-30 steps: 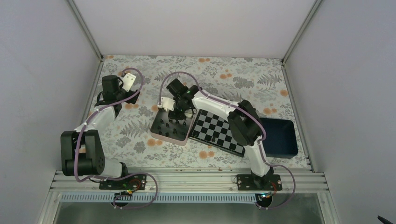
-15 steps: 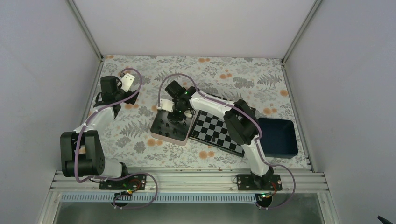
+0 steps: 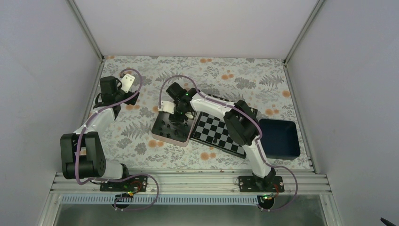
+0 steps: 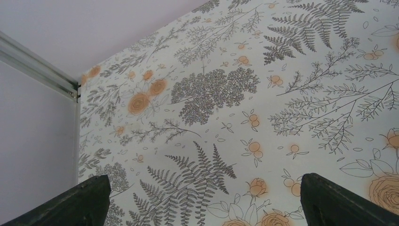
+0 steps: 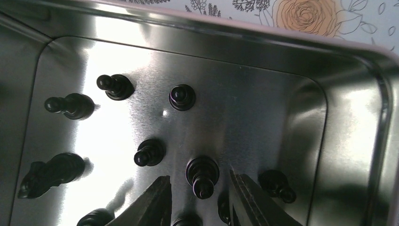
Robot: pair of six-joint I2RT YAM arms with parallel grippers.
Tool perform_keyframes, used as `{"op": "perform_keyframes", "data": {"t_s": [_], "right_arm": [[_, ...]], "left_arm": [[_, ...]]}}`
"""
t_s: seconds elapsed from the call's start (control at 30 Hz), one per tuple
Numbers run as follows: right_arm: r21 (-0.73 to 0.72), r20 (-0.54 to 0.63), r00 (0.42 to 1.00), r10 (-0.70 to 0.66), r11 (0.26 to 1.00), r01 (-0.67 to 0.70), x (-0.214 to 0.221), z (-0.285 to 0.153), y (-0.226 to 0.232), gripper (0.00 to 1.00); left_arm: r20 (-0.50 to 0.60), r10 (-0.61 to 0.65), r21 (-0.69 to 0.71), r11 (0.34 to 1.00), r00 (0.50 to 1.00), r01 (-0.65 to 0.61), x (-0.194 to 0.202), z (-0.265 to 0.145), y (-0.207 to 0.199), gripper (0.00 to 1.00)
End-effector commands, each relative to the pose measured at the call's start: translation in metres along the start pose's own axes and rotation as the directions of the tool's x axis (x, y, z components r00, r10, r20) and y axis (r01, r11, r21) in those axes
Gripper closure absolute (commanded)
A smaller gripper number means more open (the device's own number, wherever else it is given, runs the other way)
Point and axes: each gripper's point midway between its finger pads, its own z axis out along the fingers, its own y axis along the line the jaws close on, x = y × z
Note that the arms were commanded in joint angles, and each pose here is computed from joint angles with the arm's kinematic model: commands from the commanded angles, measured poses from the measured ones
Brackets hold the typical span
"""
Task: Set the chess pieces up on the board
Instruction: Pick up the chess piece from the storage box.
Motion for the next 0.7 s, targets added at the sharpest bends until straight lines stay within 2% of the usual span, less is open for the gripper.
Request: {"op": "perform_keyframes", "data": {"t_s": [0.0, 0.3, 0.53, 0.67], "right_arm": [[-0.011, 0.01, 1.0, 0.002, 1.0, -0.002, -0.006, 0.009, 0.002, 0.68], [-0.026, 0.011, 1.0, 0.009, 1.0, -0.009, -0.006, 0.017, 0.004, 0.71], [-0.012, 0.041, 0.999, 0.0, 1.0, 0.001, -0.014, 0.009, 0.003, 0.88], [0.0, 0.068, 0.998, -0.008, 1.0, 0.008, -0.023, -0.006, 0.004, 0.93]], "left_arm": [[0.04, -0.01, -0.001, 1.0, 0.999, 0.011, -0.008, -0.006, 0.003, 0.0], [0.042, -0.012, 0.003, 1.0, 0.999, 0.012, -0.008, -0.007, 0.003, 0.0], [0.044, -0.014, -0.001, 1.0, 0.999, 0.014, -0.008, -0.008, 0.004, 0.0], [0.043, -0.014, -0.001, 1.0, 0.999, 0.014, -0.008, -0.008, 0.004, 0.0]]}}
